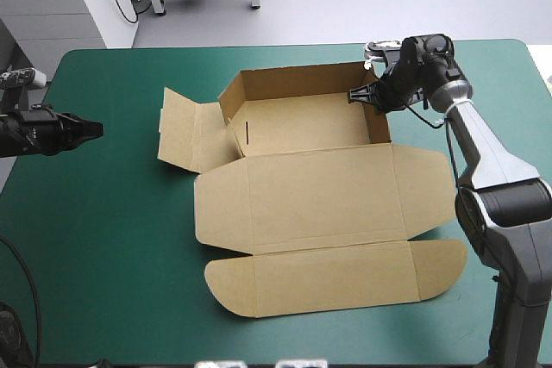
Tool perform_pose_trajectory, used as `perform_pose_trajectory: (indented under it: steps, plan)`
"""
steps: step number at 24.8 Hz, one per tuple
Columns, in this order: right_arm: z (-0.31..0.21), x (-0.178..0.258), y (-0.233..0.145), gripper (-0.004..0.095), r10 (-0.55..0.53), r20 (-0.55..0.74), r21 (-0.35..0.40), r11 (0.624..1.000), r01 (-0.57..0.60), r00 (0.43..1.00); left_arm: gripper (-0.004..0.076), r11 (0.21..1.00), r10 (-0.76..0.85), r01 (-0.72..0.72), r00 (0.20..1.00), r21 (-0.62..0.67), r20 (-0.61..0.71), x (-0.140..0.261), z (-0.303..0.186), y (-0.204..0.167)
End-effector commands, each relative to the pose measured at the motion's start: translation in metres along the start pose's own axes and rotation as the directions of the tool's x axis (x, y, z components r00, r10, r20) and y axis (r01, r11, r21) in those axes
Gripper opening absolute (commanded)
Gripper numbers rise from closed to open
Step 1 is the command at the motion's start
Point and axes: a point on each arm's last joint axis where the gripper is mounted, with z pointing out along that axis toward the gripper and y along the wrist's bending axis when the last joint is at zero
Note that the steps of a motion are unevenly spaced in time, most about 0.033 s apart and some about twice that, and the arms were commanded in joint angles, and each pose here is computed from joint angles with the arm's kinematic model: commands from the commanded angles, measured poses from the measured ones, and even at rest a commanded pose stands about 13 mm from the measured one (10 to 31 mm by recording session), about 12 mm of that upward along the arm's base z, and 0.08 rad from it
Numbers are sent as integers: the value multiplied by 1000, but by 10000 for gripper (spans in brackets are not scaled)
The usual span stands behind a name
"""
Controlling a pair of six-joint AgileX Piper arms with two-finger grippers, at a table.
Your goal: Fold the box
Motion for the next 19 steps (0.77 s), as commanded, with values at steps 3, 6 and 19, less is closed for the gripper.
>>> perform_pose_trajectory:
  steps: [3, 6, 19]
  plan:
    - [-21, -9, 6, 89, 11, 6, -50, 999, -11, 1000, -8, 999, 26, -28, 997, 31, 73, -9, -14, -16]
    - [-24, -11, 7, 328, 13, 15, -57, 998, -12, 1000, -8, 999, 26, -28, 998, 40, 63, -8, -14, -16]
    - [-67, -5, 0, 742, 72, 79, -86, 994, -65, 994, -8, 1000, 27, -28, 998, 8, 62, -8, -13, -13]
